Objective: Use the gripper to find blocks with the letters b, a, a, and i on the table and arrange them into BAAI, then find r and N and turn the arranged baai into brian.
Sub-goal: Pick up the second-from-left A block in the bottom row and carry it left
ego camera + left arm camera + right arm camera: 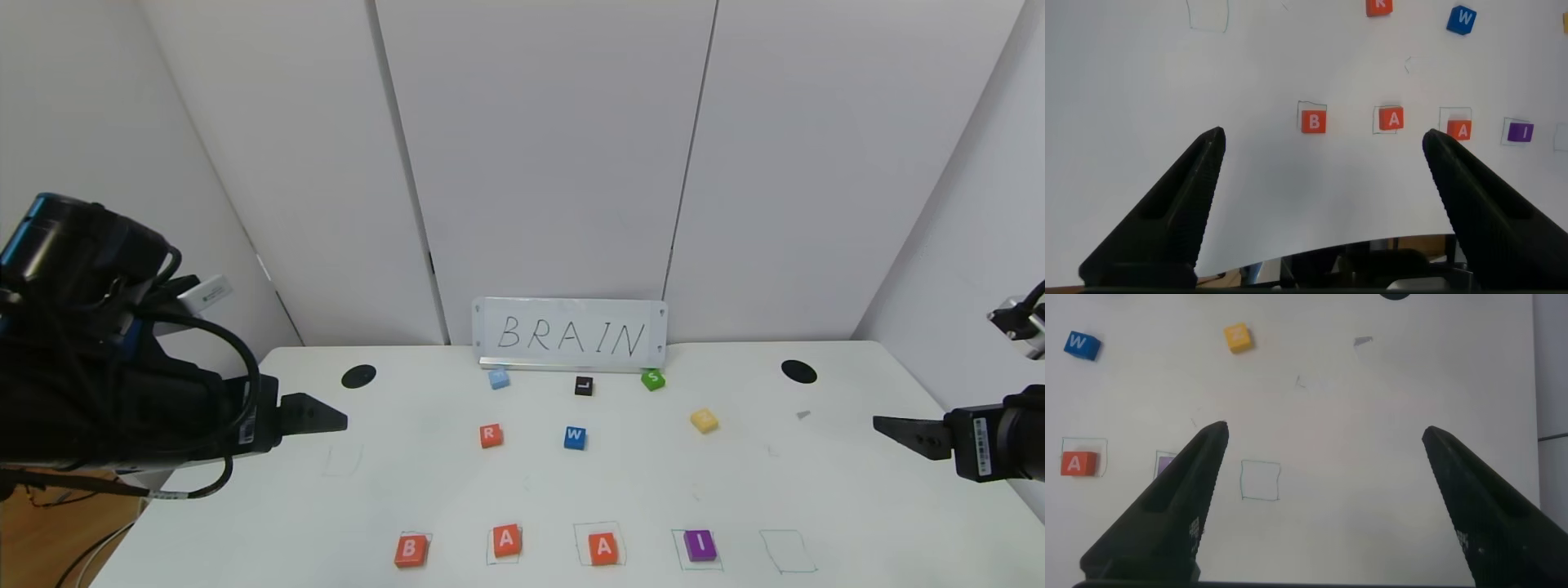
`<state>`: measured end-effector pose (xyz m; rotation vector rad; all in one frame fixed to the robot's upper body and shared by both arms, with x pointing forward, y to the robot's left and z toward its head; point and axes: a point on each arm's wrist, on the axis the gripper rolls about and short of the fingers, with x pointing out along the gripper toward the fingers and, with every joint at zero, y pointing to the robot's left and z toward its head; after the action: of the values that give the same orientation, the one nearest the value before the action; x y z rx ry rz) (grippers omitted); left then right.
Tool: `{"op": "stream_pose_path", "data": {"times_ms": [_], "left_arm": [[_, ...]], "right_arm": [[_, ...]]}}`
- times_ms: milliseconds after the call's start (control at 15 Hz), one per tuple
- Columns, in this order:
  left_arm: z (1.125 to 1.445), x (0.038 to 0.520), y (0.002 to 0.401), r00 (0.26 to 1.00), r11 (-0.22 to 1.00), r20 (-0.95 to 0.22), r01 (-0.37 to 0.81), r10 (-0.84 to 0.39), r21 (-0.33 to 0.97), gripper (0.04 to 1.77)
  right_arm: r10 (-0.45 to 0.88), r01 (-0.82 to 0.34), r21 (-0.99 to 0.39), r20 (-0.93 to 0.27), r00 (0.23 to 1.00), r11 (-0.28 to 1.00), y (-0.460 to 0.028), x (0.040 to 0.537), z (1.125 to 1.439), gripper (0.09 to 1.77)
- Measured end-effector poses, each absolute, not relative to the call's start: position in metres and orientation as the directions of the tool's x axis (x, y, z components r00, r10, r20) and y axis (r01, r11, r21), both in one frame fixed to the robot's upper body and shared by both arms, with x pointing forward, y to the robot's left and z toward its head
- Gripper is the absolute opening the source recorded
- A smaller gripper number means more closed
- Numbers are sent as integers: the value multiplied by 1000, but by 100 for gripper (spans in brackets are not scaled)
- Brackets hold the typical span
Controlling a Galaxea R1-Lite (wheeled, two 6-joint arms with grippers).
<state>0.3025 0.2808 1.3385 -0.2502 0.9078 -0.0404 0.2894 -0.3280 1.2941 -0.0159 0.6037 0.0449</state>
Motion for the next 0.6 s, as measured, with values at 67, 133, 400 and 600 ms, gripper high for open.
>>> {"op": "stream_pose_path", "data": {"times_ms": [67,133,400,600], "left_arm": [[1342,307,275,596,964,-789,-89,-148,-249,172],[1344,313,268,578,959,-801,-106,-156,-263,172],[1340,339,239,542,946,-825,-155,-161,-286,172],[1331,349,226,521,952,-841,-155,-149,-265,172]], "right_arm": [[39,-49,-2,-570,820,999,-328,289,1293,171],[39,-50,-2,-571,820,999,-328,288,1293,171],[41,-56,-10,-566,823,998,-327,289,1294,171],[48,-69,-17,-561,826,997,-325,291,1297,171]]}}
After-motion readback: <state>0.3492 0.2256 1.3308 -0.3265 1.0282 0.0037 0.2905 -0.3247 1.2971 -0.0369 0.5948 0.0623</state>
